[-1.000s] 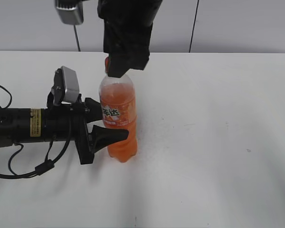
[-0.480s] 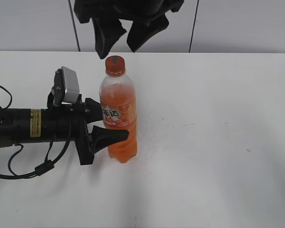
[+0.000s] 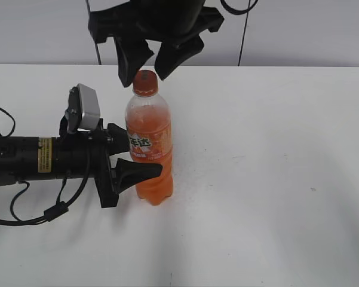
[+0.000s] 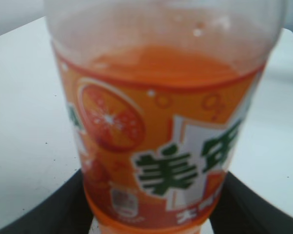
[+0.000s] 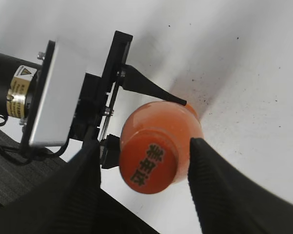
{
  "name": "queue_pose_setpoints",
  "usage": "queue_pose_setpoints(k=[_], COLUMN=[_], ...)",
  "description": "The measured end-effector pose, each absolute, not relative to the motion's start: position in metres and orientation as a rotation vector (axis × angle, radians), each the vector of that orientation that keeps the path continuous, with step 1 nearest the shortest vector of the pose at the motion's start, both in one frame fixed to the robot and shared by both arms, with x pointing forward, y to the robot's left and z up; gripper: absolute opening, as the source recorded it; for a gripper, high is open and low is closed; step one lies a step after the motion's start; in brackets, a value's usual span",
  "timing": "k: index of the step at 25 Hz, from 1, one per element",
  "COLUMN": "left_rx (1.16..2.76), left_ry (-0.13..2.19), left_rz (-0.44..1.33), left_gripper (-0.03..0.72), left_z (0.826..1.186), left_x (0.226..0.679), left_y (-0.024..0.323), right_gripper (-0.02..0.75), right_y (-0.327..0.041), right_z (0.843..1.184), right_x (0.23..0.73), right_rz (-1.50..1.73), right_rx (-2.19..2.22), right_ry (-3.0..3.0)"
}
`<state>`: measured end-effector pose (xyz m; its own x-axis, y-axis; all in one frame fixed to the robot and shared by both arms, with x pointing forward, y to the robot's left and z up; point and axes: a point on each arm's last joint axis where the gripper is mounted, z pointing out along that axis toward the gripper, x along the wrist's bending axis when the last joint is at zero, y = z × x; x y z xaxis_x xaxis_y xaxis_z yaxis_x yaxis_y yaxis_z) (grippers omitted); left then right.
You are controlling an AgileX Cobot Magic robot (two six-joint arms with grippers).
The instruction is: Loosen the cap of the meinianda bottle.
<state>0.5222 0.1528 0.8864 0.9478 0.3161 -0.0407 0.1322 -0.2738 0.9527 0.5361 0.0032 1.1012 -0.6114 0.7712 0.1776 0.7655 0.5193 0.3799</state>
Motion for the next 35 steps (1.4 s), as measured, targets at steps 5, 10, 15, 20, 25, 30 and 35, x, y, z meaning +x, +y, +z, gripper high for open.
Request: queue_pose_setpoints(k=[5,10,15,20,25,30,35], left_rx=[1.85,1.85,1.85,1.851,1.85,1.85,1.85], left_ry=[0.329,0.329,0.329,0.327,0.325,0.324,0.324], left_rz=[0.181,0.18,0.18,0.181,0.18,0.179,0.179], left_gripper=[0.416,0.416,0.416,0.416,0.415,0.415,0.415], left_z=[0.886,0.886,0.886,0.886,0.886,0.886,0.886], left_x=[0.522,0.522,0.522,0.522,0.522,0.522,0.522], left_y=[0.153,0.153,0.153,0.153,0.153,0.153,0.153], right_gripper=[0.401,0.268,0.268,0.268,0.268,0.297,0.549], right_y=[0.003,0.003,0.003,0.002,0.003,0.003,0.001], right_z=[1.098,1.098,1.098,1.098,1.099,1.1,1.109], right_x=[0.536,0.536,0.536,0.536,0.536,0.535,0.531], right_rz=[0.656,0.651,0.609,0.49,0.478,0.494,0.579], right_rx=[1.382,1.291,0.637,-0.361,-0.571,-0.505,-0.148], right_ry=[2.732,2.76,2.894,2.827,2.777,2.796,2.861])
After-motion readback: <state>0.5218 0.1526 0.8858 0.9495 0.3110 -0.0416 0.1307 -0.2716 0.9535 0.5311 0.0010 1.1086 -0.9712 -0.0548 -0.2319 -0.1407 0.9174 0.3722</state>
